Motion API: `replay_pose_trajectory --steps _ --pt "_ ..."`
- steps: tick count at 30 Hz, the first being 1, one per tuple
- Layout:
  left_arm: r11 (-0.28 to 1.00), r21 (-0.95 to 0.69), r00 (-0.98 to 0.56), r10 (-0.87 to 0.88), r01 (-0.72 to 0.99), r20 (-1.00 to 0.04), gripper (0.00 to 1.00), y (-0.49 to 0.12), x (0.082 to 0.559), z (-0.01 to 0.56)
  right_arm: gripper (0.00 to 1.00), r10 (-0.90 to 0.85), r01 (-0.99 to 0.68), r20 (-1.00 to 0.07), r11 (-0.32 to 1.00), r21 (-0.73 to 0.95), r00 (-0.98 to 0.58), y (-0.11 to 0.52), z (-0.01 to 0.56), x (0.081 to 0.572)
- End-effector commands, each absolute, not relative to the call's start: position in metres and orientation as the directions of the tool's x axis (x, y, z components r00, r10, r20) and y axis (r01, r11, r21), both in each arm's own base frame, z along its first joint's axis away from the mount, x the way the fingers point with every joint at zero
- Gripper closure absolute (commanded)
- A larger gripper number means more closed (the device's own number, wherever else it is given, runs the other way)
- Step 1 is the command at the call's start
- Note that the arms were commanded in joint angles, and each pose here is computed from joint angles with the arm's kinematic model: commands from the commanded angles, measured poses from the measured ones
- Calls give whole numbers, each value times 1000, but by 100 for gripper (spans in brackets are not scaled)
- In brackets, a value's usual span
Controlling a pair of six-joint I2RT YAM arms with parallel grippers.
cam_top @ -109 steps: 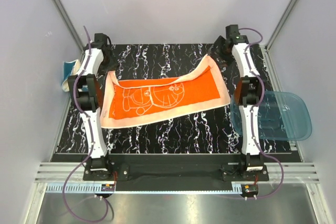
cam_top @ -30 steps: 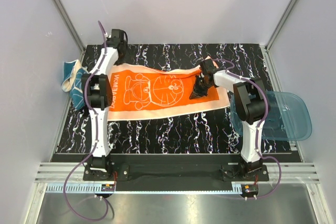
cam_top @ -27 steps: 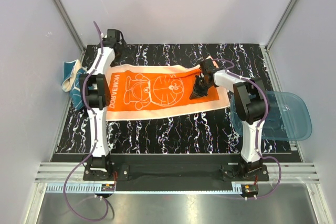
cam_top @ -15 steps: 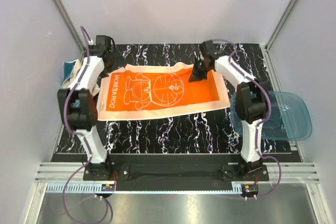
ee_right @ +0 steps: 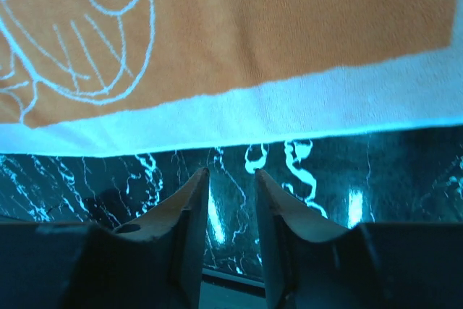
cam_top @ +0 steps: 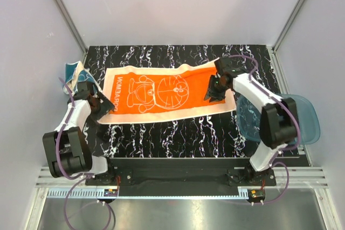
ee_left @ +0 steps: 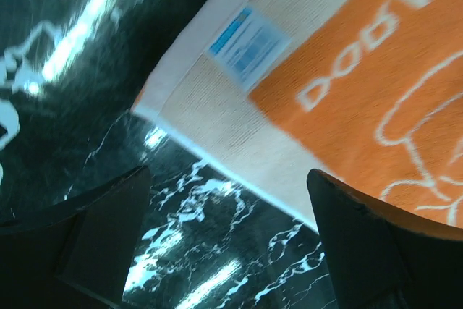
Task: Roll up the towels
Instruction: Flatten the towel
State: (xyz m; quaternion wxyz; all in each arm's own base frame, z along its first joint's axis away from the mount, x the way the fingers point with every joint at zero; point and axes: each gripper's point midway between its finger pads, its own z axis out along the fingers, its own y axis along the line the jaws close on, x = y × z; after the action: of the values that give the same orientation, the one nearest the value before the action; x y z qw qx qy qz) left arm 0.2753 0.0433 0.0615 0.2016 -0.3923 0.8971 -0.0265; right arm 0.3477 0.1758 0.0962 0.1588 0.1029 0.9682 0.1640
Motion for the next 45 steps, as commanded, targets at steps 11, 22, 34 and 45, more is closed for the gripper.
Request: replay_pose_trajectory --steps 11,22,34,45 --pt "573 -309 -482 -814 -759 -325 7 62 272 53 60 228 63 -397 920 388 -889 165 127 316" --pt "496 -281 -408 -856 -822 -317 18 72 272 35 64 175 35 -393 940 340 -903 159 112 316" --pt "451 -240 -373 -875 -860 -308 33 80 277 6 65 161 28 -382 943 332 -910 157 105 318" --pt "458 -267 -369 -872 -848 -322 96 80 285 11 67 179 52 -372 943 327 -911 152 109 315"
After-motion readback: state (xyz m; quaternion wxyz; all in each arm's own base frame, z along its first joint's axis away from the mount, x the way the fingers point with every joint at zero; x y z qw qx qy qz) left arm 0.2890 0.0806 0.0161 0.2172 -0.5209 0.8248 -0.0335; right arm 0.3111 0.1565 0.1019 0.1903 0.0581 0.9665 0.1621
